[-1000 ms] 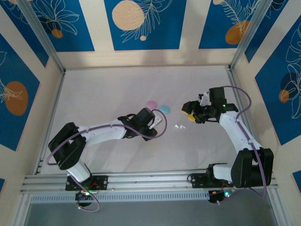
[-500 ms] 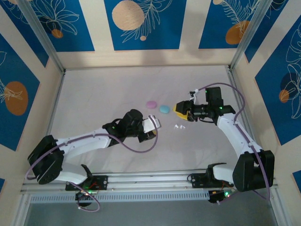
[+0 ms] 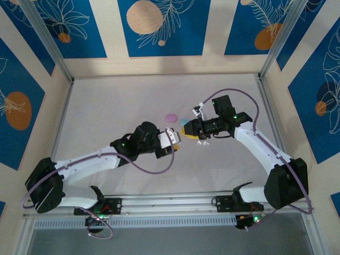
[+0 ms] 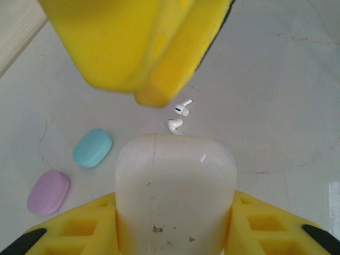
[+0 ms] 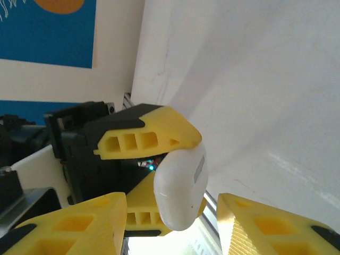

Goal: Insert wireless bluetooth earbuds into charging case

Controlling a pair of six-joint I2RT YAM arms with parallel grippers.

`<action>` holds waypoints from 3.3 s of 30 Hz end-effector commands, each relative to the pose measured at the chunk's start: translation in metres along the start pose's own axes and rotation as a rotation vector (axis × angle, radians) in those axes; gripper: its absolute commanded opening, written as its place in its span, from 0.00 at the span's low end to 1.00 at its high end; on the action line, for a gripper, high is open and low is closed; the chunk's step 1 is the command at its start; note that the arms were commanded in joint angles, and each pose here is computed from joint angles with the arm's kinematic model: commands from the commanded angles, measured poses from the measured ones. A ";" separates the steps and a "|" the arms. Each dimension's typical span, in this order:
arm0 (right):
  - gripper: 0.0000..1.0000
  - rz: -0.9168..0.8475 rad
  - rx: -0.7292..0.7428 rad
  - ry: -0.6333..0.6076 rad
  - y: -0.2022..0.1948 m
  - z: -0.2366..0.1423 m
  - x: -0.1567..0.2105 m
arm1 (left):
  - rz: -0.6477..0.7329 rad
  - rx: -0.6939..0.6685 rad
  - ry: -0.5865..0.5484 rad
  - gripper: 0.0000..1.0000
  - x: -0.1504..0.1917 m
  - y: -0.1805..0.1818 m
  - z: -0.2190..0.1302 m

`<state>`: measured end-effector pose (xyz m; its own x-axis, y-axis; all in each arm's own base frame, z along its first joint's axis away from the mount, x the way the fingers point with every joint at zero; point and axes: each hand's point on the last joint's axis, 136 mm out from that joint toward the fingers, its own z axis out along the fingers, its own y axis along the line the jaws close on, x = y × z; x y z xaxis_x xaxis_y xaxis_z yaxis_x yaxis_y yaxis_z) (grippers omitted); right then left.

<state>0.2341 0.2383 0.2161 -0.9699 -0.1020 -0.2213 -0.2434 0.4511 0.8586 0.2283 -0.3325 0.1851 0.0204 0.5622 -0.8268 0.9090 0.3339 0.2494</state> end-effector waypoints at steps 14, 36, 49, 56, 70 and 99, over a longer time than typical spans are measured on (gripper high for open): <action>0.48 -0.055 -0.059 0.124 0.009 0.020 0.012 | 0.020 -0.002 -0.064 0.35 -0.030 0.007 -0.009; 0.16 -0.138 -0.020 0.066 0.019 0.017 0.002 | 0.012 -0.019 -0.058 0.58 -0.032 0.011 -0.015; 0.15 -0.496 -0.257 -0.217 0.085 -0.048 -0.017 | -0.432 0.206 -0.525 0.76 -0.078 0.044 -0.095; 0.15 -0.770 -0.309 -0.343 0.122 -0.063 -0.019 | -0.558 0.414 -0.695 0.68 -0.116 0.057 -0.108; 0.14 -0.842 -0.350 -0.368 0.138 -0.058 -0.032 | -0.568 0.523 -0.731 0.65 -0.149 0.057 -0.115; 0.20 -0.750 -0.314 -0.377 0.125 -0.042 -0.053 | -0.496 0.496 -0.713 0.28 -0.164 0.048 -0.117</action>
<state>0.2365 0.2616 0.3574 -0.4743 0.0221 -0.8801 -0.8794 0.0365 0.4748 0.2433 -0.3215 0.3607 -0.4127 -0.1715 -0.8946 0.9058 0.0257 -0.4228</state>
